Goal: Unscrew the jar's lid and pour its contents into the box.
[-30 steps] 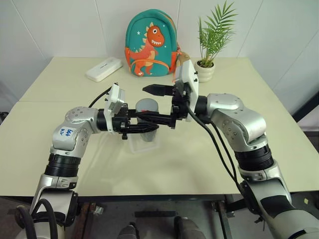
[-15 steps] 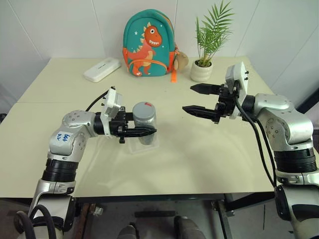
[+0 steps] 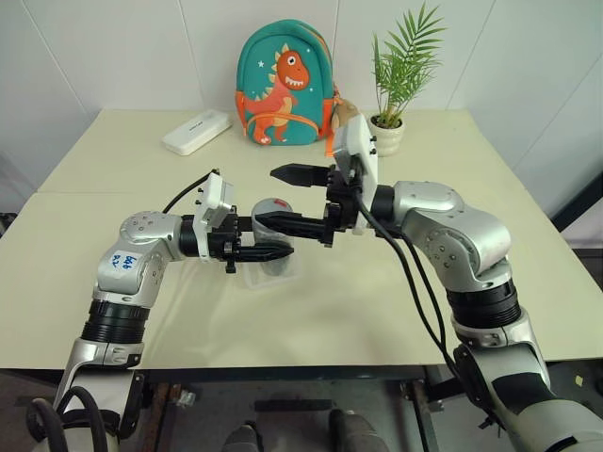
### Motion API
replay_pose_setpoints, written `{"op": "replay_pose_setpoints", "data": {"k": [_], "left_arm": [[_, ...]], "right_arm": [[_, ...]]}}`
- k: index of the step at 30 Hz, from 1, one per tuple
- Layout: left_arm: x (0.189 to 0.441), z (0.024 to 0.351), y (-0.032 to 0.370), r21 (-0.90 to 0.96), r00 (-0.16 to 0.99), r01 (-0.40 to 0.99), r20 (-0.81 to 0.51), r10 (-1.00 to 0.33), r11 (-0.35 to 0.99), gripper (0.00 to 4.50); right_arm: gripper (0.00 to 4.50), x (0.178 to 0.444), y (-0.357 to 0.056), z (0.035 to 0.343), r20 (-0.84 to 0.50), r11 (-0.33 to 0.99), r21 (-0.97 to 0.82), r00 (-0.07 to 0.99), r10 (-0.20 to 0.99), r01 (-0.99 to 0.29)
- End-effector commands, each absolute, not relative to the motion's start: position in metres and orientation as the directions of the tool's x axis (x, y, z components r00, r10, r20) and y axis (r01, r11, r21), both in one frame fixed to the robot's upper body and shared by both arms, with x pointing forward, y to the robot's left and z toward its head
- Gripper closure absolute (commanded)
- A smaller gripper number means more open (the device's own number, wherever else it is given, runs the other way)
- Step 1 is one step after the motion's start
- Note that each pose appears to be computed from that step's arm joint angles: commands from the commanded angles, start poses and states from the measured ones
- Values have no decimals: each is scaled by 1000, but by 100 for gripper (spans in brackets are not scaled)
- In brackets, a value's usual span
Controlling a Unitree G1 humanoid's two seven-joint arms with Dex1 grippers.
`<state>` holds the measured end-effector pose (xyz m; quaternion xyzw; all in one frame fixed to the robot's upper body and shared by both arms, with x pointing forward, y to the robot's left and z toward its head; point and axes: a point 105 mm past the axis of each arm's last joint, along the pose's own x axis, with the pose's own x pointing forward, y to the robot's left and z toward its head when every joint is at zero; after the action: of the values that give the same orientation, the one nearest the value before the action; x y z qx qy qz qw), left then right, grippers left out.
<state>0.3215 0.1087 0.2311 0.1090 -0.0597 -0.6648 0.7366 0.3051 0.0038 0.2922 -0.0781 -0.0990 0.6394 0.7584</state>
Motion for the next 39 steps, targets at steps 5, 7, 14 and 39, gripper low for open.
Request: {"op": "replay_pose_setpoints", "data": {"k": [5, 7, 14, 39], "left_arm": [[320, 245, 105, 295, 99, 952, -29, -995, 86, 257], [320, 245, 104, 295, 96, 952, -27, -995, 84, 257], [320, 246, 101, 295, 90, 952, -21, -996, 80, 257], [318, 240, 106, 279, 108, 955, -13, -994, 100, 257]], "right_arm": [[4, 301, 16, 297, 40, 175, -297, 171, 985, -939], [4, 305, 14, 296, 40, 190, -301, 187, 982, -934], [4, 324, -13, 305, 72, 287, -296, 278, 958, -911], [4, 319, -44, 293, 24, 249, -253, 251, 968, -935]]}}
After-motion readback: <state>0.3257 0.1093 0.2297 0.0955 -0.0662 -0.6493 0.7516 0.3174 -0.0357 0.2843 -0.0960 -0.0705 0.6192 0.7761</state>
